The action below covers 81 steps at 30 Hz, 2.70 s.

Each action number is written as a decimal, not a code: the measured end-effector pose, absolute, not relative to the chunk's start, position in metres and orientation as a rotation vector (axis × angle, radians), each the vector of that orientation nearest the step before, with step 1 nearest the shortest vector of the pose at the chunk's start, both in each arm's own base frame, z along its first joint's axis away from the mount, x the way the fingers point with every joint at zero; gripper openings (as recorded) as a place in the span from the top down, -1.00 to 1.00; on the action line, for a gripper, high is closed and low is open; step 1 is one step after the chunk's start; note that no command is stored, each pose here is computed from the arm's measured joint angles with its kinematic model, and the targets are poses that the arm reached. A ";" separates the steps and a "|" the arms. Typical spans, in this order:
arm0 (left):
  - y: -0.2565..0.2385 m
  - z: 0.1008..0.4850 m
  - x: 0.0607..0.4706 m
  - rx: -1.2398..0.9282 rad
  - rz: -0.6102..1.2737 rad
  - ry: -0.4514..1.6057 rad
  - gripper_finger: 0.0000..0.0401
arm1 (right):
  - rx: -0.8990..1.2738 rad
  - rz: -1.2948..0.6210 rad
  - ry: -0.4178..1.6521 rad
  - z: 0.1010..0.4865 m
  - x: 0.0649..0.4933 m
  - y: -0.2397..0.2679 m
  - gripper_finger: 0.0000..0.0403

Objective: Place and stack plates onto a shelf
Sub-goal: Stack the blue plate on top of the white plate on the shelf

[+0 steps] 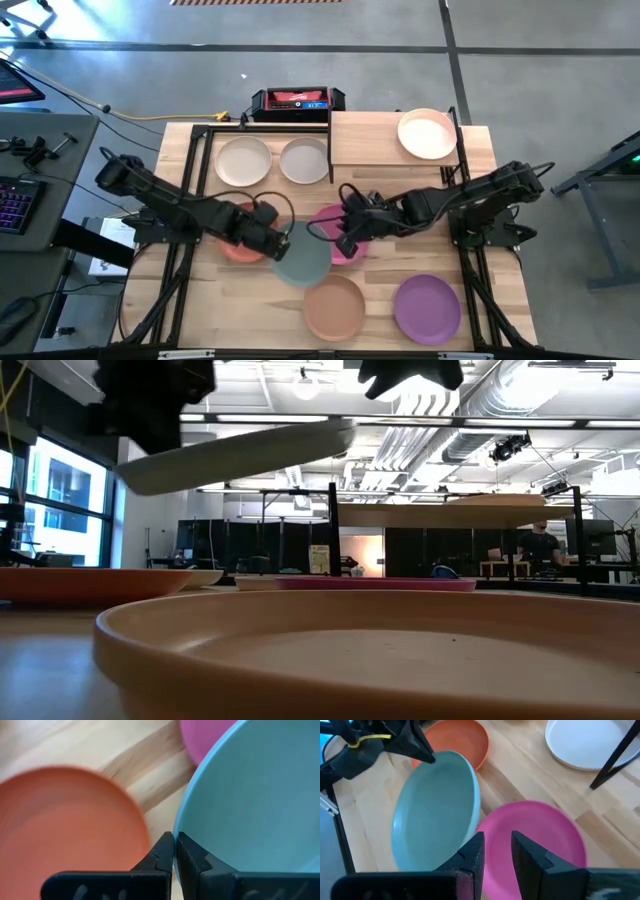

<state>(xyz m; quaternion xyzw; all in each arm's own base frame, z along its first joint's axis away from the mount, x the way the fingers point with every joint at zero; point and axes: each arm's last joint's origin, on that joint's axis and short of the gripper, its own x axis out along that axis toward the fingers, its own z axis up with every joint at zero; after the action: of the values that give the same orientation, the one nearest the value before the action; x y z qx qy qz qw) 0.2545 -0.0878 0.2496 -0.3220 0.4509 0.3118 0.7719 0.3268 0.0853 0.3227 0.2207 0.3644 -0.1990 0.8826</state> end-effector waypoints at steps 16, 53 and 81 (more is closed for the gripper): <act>-0.059 0.252 0.268 -0.707 0.698 0.927 1.00 | 0.478 -0.434 0.787 0.319 0.336 0.057 0.43; -0.048 0.252 0.271 -0.688 0.712 0.916 0.93 | 0.548 -0.529 0.973 0.266 0.359 0.061 0.98; -0.050 0.276 0.275 -0.663 0.506 0.790 0.42 | 0.548 -0.566 1.076 0.266 0.346 0.060 1.00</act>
<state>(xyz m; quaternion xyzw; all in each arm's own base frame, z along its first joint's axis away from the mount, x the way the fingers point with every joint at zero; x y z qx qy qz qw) 0.2746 -0.0496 0.2761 -0.3137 0.3738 0.2393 0.8394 0.3458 0.0602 0.2663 0.2542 0.4992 -0.2624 0.7857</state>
